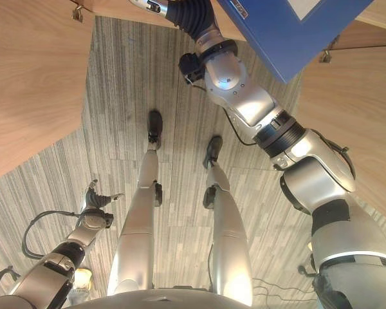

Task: Put the empty folder in the office cabinet

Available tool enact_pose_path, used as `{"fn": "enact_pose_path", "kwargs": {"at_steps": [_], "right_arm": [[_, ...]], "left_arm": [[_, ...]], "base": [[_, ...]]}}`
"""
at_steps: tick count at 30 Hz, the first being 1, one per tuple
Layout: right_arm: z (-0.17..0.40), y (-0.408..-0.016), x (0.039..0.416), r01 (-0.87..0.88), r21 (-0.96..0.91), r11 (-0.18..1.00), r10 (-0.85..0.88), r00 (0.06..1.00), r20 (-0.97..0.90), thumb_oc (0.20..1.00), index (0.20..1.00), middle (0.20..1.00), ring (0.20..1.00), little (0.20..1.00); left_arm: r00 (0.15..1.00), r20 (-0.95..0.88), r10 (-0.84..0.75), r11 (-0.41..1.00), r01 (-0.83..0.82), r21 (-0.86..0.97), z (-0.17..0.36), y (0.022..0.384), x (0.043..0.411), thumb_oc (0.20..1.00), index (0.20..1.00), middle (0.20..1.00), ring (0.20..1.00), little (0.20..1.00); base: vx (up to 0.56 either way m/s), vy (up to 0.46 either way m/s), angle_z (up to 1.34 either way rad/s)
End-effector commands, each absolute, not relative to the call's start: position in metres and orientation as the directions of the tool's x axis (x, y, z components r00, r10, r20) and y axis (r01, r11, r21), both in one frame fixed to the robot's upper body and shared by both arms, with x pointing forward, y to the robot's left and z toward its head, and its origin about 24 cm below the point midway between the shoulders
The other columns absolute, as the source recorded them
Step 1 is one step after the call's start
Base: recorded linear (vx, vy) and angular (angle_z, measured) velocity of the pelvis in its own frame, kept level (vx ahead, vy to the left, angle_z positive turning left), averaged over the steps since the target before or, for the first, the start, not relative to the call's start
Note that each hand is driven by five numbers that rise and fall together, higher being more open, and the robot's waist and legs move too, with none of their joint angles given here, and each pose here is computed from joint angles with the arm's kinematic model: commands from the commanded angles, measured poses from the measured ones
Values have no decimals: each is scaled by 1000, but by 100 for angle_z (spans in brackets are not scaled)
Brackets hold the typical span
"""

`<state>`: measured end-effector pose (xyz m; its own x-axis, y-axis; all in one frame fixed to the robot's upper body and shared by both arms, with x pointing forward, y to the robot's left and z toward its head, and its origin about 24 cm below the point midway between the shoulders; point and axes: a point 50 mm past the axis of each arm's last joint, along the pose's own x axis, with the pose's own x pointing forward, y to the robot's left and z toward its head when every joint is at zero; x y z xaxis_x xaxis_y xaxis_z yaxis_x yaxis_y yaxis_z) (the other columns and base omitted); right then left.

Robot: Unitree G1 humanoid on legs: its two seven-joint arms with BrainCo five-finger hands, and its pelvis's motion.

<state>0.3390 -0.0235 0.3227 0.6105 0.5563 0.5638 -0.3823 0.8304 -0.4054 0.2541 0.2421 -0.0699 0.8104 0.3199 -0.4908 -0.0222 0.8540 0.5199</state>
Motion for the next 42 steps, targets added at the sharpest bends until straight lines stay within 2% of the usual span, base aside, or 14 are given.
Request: {"fn": "enact_pose_path", "kwargs": {"at_steps": [1,21,29,35,39,41,42], "right_arm": [[342,-16,320,-394,-422,817,576,506,642,200,200,200,200,200],[338,-14,320,-411,-405,817,574,507,643,200,200,200,200,200],[333,-19,321,-381,-467,798,603,513,611,200,200,200,200,200],[317,-56,332,-261,-583,770,604,595,531,200,200,200,200,200],[315,-72,337,-204,-592,780,565,634,527,200,200,200,200,200],[323,-98,349,-92,-536,839,441,691,572,200,200,200,200,200],[323,-98,349,-92,-536,839,441,691,572,200,200,200,200,200]], "left_arm": [[804,-450,390,817,-76,572,-56,261,267,1000,1000,1000,1000,1000],[802,-444,400,814,-87,575,-53,262,270,1000,1000,1000,1000,1000],[802,-443,400,818,-94,568,-52,263,271,1000,1000,1000,1000,1000],[789,-467,400,822,-83,563,-55,264,268,1000,1000,1000,1000,1000],[784,-475,400,824,-80,562,-56,263,269,1000,1000,1000,1000,1000],[784,-476,399,827,-84,556,-56,262,270,1000,1000,1000,1000,1000],[784,-476,399,827,-84,556,-56,262,270,1000,1000,1000,1000,1000]], "base": [[0,0,0],[0,0,0],[0,0,0],[0,0,0],[0,0,0],[-11,14,-4],[-12,21,-3]]}}
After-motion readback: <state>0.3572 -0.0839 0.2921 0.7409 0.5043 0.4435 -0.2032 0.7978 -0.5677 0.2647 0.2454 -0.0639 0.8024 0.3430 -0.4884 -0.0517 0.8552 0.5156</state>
